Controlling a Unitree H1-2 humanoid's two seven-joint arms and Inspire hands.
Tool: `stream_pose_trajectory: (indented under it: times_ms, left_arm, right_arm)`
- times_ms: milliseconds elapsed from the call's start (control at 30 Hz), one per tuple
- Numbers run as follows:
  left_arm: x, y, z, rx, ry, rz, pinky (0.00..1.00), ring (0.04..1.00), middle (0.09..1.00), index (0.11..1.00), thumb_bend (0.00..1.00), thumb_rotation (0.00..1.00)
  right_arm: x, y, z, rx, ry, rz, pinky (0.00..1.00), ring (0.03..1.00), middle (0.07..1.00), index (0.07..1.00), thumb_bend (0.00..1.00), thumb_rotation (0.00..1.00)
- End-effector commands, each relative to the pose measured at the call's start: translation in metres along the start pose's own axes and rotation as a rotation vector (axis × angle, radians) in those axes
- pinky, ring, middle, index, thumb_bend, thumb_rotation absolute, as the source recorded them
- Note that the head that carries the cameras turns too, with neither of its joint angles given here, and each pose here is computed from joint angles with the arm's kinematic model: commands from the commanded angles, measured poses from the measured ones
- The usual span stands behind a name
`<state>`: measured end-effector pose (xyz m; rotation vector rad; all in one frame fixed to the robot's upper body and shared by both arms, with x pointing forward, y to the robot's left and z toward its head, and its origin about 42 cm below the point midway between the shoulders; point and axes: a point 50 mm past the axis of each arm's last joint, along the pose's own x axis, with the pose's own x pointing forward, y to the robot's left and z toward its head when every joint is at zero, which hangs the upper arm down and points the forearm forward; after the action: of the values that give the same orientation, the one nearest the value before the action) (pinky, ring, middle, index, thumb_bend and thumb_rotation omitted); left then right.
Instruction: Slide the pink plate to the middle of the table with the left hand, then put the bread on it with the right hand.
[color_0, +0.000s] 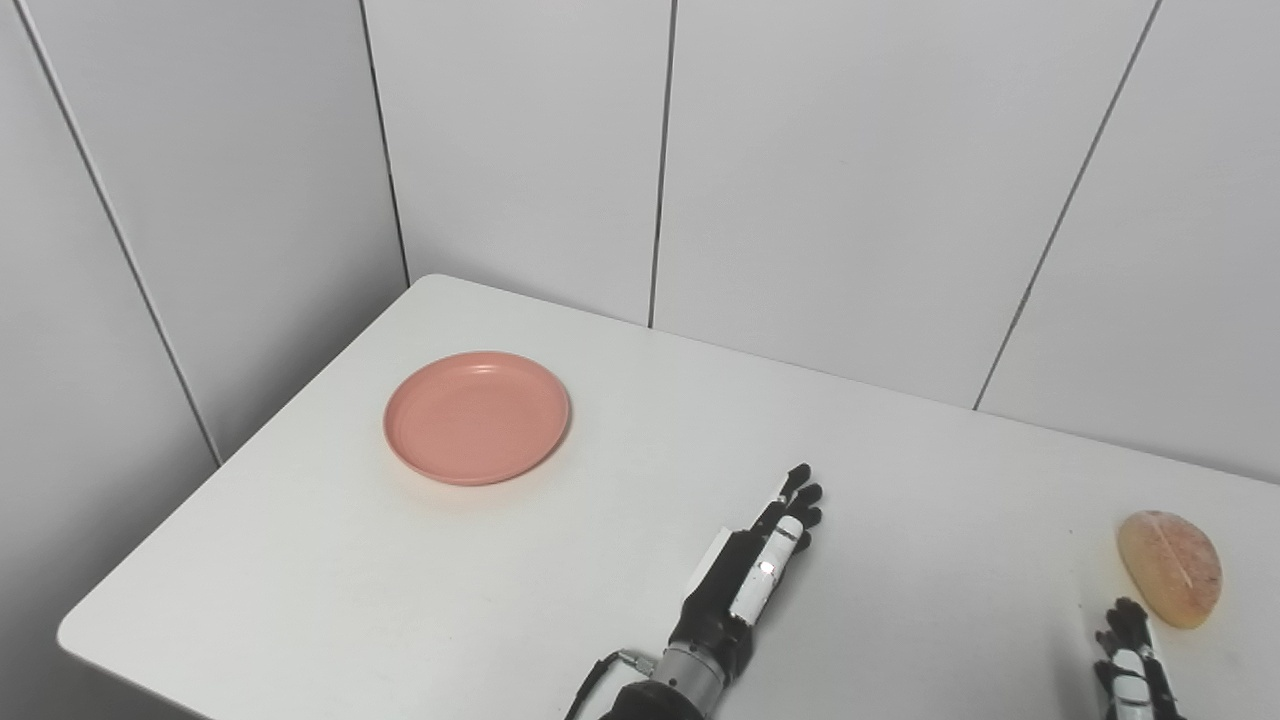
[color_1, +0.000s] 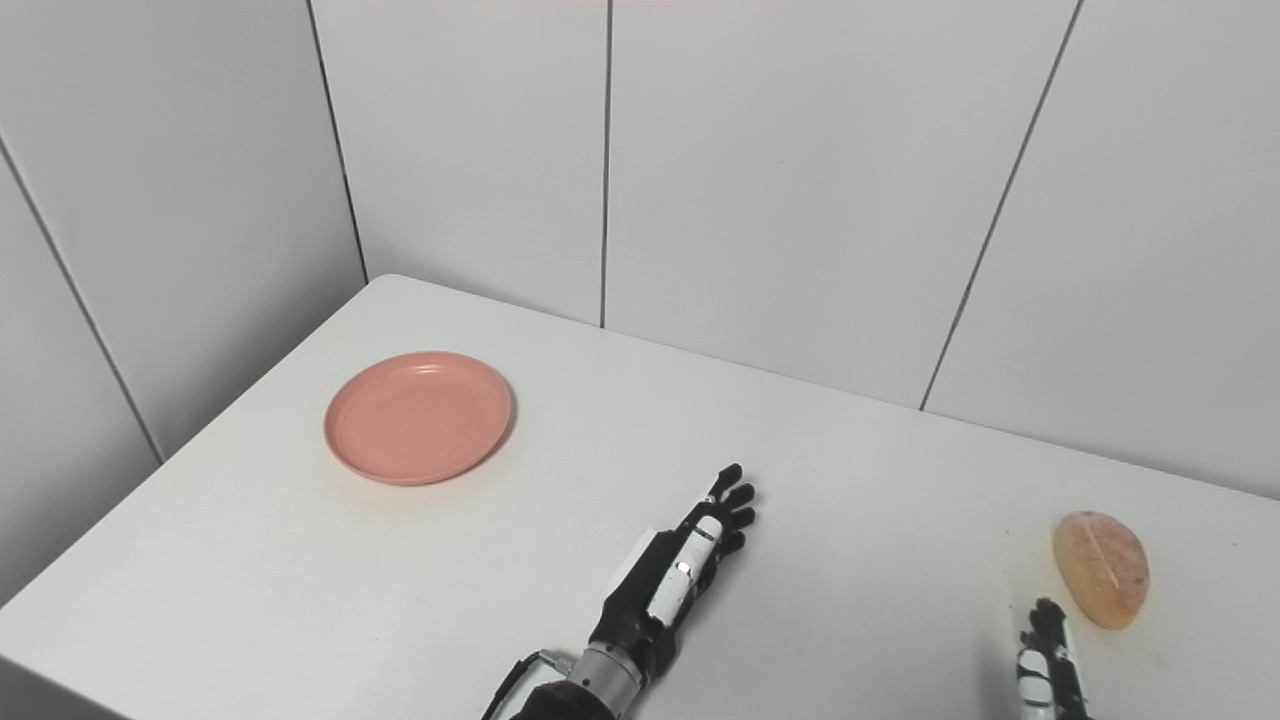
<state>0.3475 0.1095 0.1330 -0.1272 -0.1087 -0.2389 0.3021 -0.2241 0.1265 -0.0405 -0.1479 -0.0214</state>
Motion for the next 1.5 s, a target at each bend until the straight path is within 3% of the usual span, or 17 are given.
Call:
stream_pose_trajectory:
  times_ms: [0, 467, 867, 1467]
  left_arm:
    - [-0.007, 0.009, -0.005, 0.019, 0.026, 0.008, 0.98, 0.963, 0.969, 0.966, 0.37, 1.0]
    - [0.009, 0.03, 0.071, 0.155, -0.12, 0.005, 0.91, 0.916, 0.934, 0.924, 0.4, 1.0]
    - [0.026, 0.063, 0.147, 0.185, -0.261, 0.043, 0.94, 0.91, 0.935, 0.922, 0.45, 1.0]
    - [0.035, 0.149, 0.201, 0.245, -0.342, 0.23, 0.89, 0.903, 0.913, 0.887, 0.36, 1.0]
  right_arm:
    - [0.004, 0.003, 0.01, 0.004, -0.035, -0.001, 1.0, 0.993, 0.976, 0.967, 0.16, 1.0]
    - [0.006, 0.01, 0.011, 0.011, -0.041, -0.009, 1.0, 0.976, 0.97, 0.967, 0.11, 1.0]
    - [0.006, 0.008, 0.011, 0.006, -0.039, 0.006, 1.0, 0.987, 0.973, 0.973, 0.11, 1.0]
    - [0.007, 0.003, 0.009, -0.017, -0.031, 0.01, 1.0, 0.979, 0.966, 0.968, 0.13, 1.0]
